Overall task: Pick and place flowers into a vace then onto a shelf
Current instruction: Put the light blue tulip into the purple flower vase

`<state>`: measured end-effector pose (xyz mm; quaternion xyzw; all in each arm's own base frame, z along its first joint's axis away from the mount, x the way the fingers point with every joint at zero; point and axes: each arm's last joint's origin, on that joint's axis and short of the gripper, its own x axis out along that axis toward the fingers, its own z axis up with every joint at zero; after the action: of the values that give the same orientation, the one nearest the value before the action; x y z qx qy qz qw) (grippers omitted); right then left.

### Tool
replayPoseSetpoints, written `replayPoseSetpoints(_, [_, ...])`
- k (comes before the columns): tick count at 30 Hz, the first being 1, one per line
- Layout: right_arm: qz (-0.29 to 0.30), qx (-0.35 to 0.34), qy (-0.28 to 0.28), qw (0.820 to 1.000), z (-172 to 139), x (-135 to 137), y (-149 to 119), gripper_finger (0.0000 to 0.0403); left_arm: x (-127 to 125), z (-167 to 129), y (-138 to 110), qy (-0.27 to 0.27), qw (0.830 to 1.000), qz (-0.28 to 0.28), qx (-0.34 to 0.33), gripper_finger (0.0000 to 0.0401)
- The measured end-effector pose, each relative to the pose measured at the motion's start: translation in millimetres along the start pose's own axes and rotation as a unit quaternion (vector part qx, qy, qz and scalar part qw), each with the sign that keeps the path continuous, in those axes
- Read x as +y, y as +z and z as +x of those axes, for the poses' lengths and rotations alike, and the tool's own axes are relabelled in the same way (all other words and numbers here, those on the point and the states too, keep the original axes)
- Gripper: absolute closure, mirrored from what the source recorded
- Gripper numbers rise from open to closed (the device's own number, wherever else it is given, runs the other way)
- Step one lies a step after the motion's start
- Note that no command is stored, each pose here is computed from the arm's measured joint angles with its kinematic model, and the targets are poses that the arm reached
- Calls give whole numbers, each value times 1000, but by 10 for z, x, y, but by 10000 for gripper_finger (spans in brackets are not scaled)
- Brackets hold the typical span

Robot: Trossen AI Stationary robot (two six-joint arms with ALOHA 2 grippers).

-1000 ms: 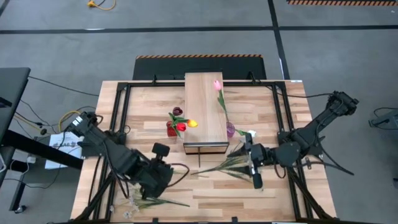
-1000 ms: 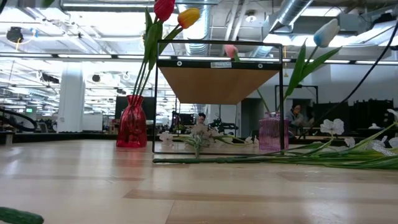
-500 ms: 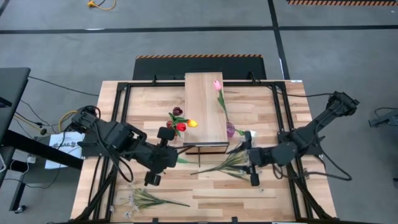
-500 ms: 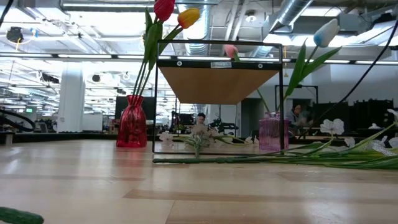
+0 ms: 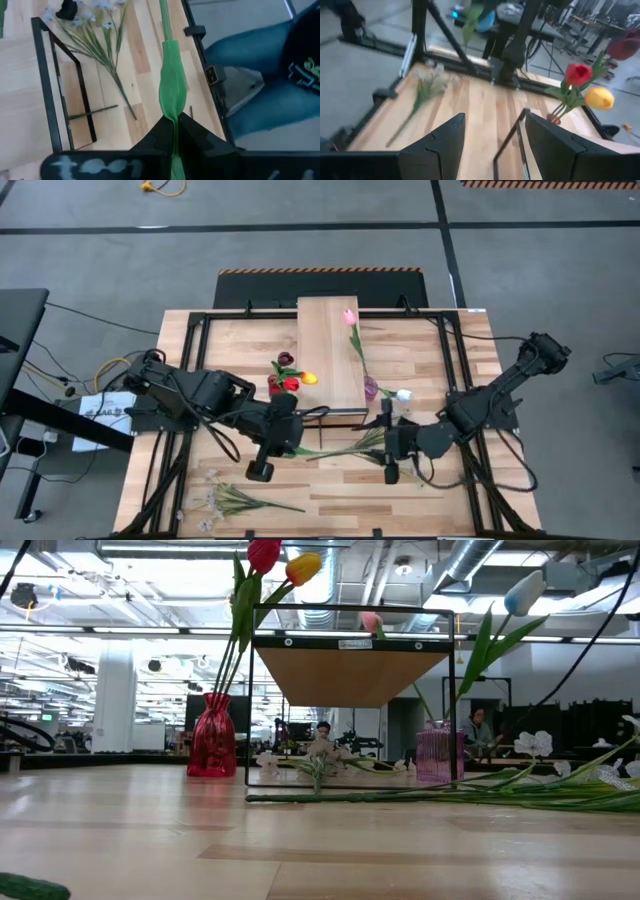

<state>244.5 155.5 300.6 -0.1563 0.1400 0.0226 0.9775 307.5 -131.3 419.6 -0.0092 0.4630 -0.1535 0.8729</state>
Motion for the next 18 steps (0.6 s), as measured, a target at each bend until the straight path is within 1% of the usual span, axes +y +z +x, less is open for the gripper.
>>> replayPoseSetpoints(3, [-17, 11, -9, 1000, 59, 71, -50, 203, 39, -6, -2, 0, 1000, -26, 5, 397])
replayPoseSetpoints(6, [-37, 13, -11, 999, 139, 157, -89, 203, 53, -8, 17, -4, 1000, -31, -3, 397])
replayPoseSetpoints(9, [-68, 9, -28, 997, 259, 251, -137, 205, 35, -11, 91, -16, 999, -25, -40, 397])
replayPoseSetpoints(12, [-102, -3, -60, 993, 325, 350, -147, 213, 16, -22, 172, -30, 996, -20, -82, 397])
replayPoseSetpoints(14, [-128, 0, -85, 988, 339, 415, -165, 222, 10, -30, 208, -34, 994, -27, -100, 397])
replayPoseSetpoints(16, [-151, 6, -108, 983, 339, 473, -182, 233, 10, -33, 222, -35, 993, -44, -107, 397])
replayPoseSetpoints(18, [-171, 11, -132, 976, 341, 525, -197, 243, 16, -32, 218, -26, 992, -65, -107, 397])
